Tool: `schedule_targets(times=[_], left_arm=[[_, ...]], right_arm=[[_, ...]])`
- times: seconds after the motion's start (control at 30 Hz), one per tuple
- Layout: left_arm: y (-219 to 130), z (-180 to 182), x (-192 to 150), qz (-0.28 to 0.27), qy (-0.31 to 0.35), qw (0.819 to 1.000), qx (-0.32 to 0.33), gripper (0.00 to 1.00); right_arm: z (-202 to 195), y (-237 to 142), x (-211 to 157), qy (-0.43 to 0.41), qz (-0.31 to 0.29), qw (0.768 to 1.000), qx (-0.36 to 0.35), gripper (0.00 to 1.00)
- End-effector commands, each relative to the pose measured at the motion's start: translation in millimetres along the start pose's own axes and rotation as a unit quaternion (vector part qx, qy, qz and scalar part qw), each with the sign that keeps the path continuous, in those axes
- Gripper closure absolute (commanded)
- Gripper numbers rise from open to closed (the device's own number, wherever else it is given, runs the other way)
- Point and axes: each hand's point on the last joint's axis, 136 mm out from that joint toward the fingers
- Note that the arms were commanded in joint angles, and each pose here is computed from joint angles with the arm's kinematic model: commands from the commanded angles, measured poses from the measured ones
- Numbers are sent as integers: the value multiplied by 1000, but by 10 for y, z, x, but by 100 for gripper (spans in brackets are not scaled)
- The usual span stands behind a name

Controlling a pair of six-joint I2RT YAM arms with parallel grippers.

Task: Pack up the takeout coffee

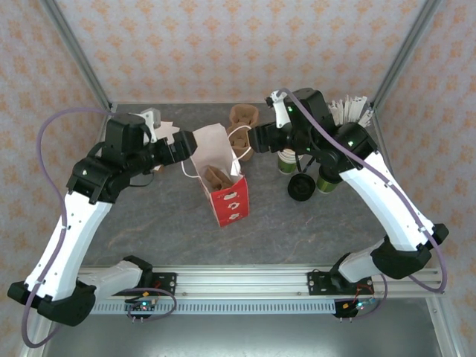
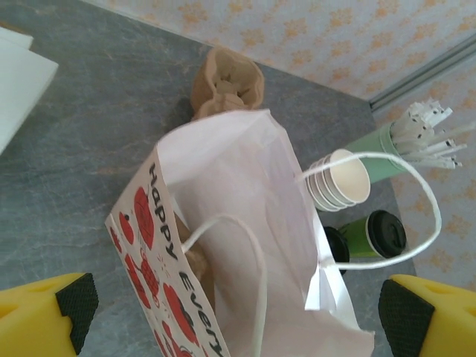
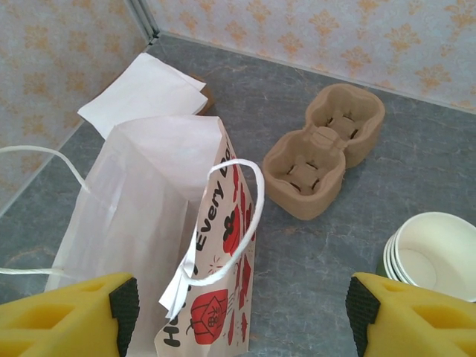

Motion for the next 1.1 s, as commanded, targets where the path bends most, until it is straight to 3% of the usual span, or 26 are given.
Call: schedule_targets(times=[0.0,0.23,0.5,0.87,1.07], left_arm=[[-132,81,133,-1,33,999,29,0],[-183,62,390,8,79,996,38,0],[90,-1,355,79,141,987,26,4],[771,160,250,170,165,971,21,11],[1021,253,264,191,144,971,-4,24]], right_arm=[[-103,-152,-45,8,-5,1000,-19,25],[-107,-194,-126,14,-3,1000,-15,25],[0,-164,-109,54,-1,998,14,28],[568,-50,41,139,42,982,123,49],[918,328,-139,169,98,973,123,60]])
Point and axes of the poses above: each hand's point on the last joint's axis, 136 mm out from that joint toward the fingers, its own y axis out along the fingers, its own z axis along the line the jaws close on, x = y × z, and after that the axes turned 1 degree about -y, right-handed
